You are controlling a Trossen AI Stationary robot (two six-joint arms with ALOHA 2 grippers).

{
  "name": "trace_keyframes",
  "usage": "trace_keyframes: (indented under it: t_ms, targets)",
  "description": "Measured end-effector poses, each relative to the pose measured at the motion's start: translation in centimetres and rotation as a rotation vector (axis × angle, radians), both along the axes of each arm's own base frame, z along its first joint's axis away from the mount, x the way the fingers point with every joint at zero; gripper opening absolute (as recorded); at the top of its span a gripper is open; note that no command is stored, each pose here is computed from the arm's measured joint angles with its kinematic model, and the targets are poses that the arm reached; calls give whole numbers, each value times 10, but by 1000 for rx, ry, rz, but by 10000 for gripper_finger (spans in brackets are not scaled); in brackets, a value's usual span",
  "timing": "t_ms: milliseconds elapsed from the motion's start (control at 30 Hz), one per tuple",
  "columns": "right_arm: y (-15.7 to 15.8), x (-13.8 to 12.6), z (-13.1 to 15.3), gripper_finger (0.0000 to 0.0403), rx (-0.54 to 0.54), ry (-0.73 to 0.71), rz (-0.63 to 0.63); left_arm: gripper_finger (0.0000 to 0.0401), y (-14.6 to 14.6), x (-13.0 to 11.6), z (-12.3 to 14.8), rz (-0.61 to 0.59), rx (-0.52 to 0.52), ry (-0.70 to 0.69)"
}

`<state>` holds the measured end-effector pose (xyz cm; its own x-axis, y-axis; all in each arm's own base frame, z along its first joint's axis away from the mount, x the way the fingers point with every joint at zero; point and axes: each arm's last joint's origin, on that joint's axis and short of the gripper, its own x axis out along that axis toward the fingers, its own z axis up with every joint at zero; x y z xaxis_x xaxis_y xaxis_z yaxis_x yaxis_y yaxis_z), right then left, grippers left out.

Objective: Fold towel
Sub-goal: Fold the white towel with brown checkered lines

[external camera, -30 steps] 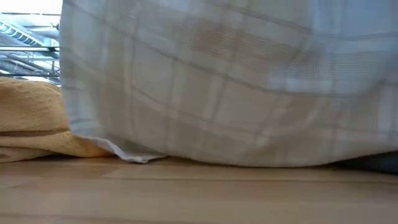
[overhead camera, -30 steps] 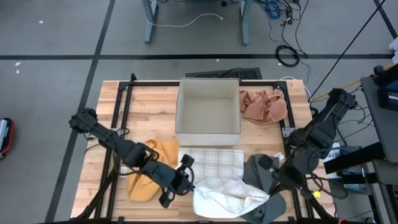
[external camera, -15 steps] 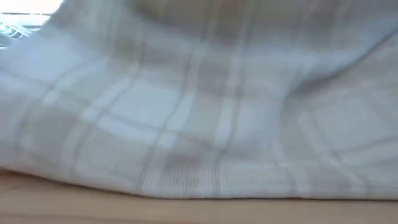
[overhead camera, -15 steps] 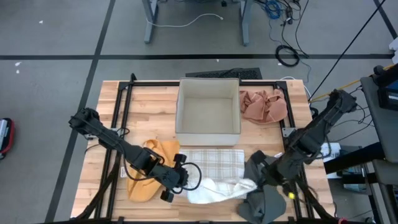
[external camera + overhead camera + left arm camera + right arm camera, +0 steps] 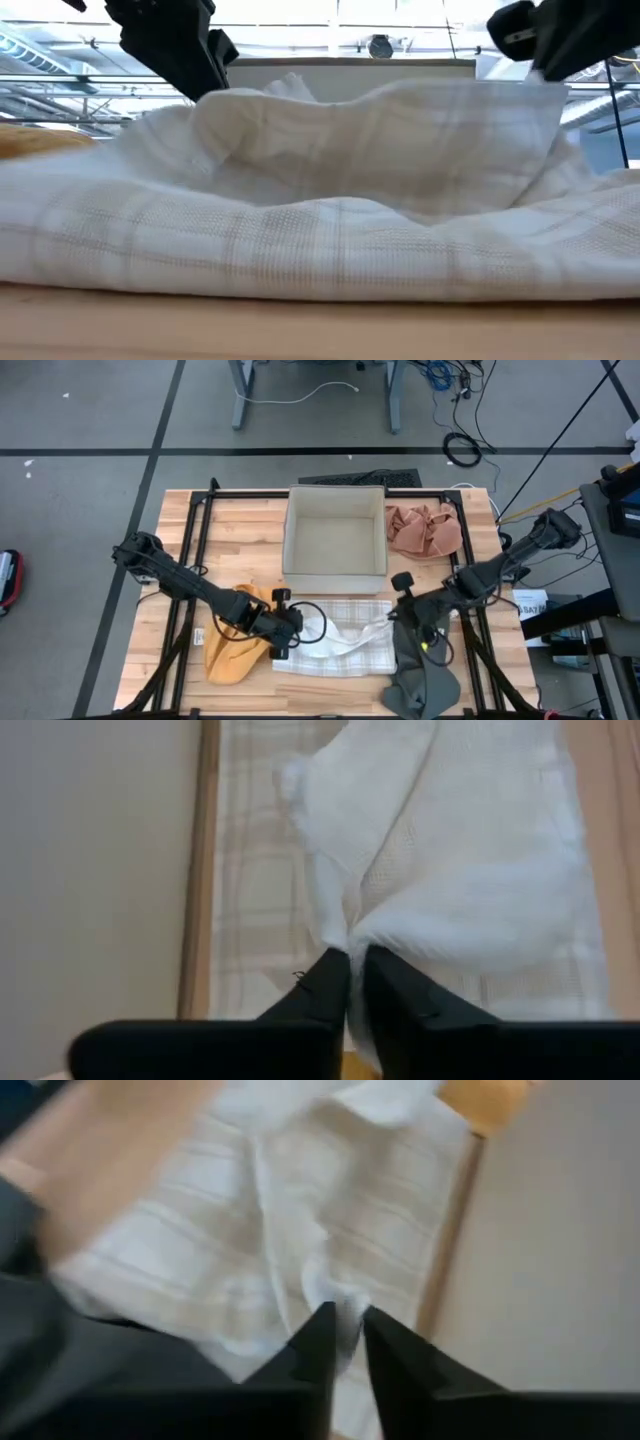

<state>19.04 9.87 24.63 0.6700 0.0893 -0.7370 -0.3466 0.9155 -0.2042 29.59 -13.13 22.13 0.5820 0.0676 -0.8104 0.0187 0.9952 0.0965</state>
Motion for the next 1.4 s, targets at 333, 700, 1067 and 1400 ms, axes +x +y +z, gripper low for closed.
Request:
trace_keyframes:
  t_ms: [333,700,1067,1400]
  targets:
    - [-13,-6,-3,203,-100,20,-189,179,7,-2,0,114,179,-34]
    - [21,-4,9,195,251,-33,40,194,-4,-3,0,39,28,-16]
    - [78,14,-30,183,279,11,184,195,-65,-6,2,-278,-196,-150]
    - [103,24,-66,183,277,66,192,195,-100,-3,-50,-320,-230,-48]
